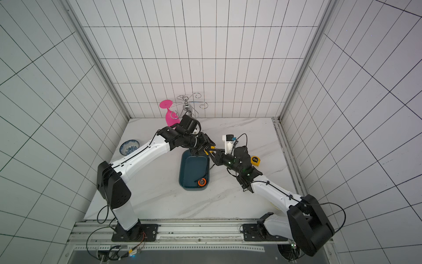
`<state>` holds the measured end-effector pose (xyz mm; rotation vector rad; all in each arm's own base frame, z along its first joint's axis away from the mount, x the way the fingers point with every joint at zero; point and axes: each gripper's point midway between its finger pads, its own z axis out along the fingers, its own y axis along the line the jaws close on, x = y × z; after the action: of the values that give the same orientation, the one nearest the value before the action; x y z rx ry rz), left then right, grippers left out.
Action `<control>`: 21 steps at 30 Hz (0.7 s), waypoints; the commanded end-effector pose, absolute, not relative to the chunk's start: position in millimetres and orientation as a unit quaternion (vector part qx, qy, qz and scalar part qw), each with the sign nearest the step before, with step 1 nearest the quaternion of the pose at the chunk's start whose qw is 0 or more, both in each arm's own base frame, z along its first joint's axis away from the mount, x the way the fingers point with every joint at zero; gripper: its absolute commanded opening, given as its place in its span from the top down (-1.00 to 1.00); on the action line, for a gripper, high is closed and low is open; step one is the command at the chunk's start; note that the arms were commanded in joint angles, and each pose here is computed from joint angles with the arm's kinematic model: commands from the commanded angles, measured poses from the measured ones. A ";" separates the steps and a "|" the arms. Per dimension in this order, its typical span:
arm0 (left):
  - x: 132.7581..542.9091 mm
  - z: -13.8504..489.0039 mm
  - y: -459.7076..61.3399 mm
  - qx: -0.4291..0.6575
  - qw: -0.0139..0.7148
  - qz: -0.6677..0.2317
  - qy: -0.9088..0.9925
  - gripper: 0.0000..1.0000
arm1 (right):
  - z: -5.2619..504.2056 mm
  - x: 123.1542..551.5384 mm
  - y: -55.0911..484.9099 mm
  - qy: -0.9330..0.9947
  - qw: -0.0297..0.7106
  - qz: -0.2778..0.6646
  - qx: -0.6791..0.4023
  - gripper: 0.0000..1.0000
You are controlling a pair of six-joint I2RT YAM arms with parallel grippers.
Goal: Take the tape measure out of the storage box
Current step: Place the tape measure at the center of the board.
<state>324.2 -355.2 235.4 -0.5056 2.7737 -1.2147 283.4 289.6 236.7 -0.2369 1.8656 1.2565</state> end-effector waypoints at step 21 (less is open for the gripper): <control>339.5 253.6 -329.8 -0.164 0.068 -0.420 0.890 -0.95 | 182.7 284.5 192.7 0.801 0.367 0.471 0.044 0.88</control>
<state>343.3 -334.8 249.4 -0.5167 2.6954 -1.2796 291.8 193.8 204.1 0.0829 1.9854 1.1469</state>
